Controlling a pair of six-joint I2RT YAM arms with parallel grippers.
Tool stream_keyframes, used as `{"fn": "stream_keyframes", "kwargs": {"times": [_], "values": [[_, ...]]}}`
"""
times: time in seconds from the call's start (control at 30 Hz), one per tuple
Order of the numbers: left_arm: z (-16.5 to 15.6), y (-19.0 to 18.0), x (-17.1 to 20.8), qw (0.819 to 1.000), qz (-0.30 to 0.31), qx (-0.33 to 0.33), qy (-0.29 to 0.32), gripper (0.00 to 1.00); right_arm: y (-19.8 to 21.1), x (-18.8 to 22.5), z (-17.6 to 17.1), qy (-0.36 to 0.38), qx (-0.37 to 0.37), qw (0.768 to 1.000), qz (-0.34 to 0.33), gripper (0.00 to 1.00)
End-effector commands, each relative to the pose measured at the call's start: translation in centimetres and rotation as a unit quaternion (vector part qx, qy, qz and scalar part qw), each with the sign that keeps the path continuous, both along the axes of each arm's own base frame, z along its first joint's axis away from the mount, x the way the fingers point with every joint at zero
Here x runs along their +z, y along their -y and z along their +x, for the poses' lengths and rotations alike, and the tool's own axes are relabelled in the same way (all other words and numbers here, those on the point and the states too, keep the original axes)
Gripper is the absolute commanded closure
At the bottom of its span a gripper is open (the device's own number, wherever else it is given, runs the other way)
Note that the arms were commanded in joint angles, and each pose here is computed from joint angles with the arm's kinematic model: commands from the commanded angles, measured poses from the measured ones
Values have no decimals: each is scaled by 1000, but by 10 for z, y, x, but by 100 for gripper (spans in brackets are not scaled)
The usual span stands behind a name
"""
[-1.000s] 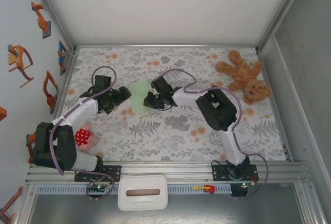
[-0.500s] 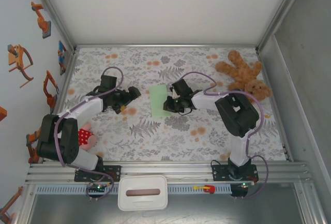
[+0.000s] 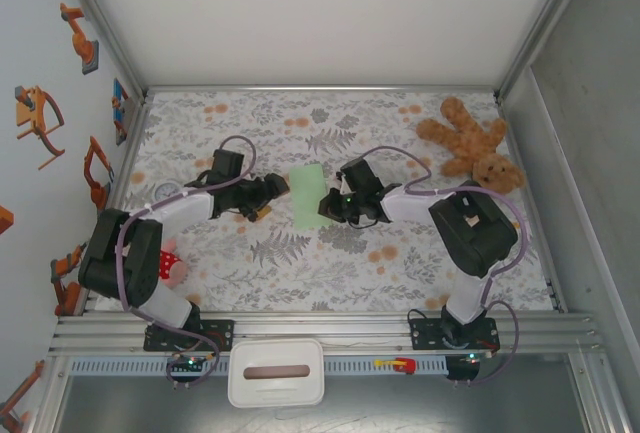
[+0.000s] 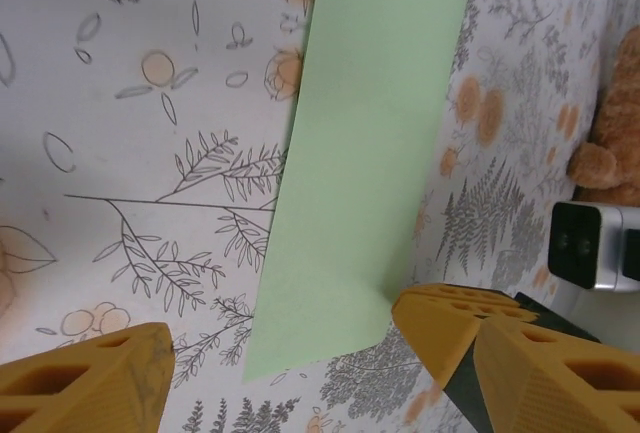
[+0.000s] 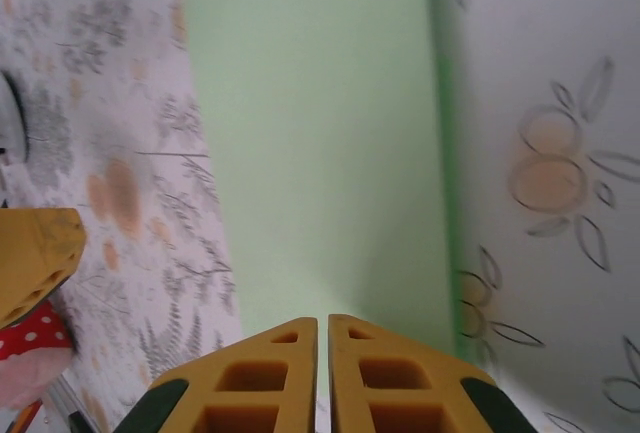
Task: Fold a paper plane with a square sheet of paper (pick it up from the middle)
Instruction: Move the paper to the center of the table, then third fold the triangle at the center of the table.
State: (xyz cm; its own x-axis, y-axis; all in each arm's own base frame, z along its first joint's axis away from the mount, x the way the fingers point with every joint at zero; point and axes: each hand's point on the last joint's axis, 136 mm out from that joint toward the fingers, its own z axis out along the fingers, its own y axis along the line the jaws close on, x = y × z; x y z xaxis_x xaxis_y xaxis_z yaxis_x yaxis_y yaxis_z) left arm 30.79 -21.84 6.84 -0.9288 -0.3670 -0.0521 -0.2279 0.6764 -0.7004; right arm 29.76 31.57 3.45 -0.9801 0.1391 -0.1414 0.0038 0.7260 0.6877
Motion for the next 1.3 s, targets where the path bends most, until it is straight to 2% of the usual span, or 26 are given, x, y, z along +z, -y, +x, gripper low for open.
{"fn": "stream_keyframes", "kwargs": {"times": [0.0, 0.23, 0.6, 1.0, 1.27], "values": [[-6, 12, -2, 1000, -23, -9, -15, 28, 5, -8, -1, -12, -17, 1000, 1, 89], [-14, 23, -14, 999, -19, -22, -30, 43, 18, -36, -7, -42, -31, 999, -13, 91], [-22, 32, -34, 998, -7, -40, -54, 55, 30, -56, -16, -74, -46, 996, -2, 91], [-6, 42, -37, 997, 5, -72, -42, 62, 32, -58, -16, -77, -47, 996, 0, 92], [-6, 38, -41, 996, 25, -74, -44, 60, 33, -58, -16, -76, -48, 996, -1, 92]]}}
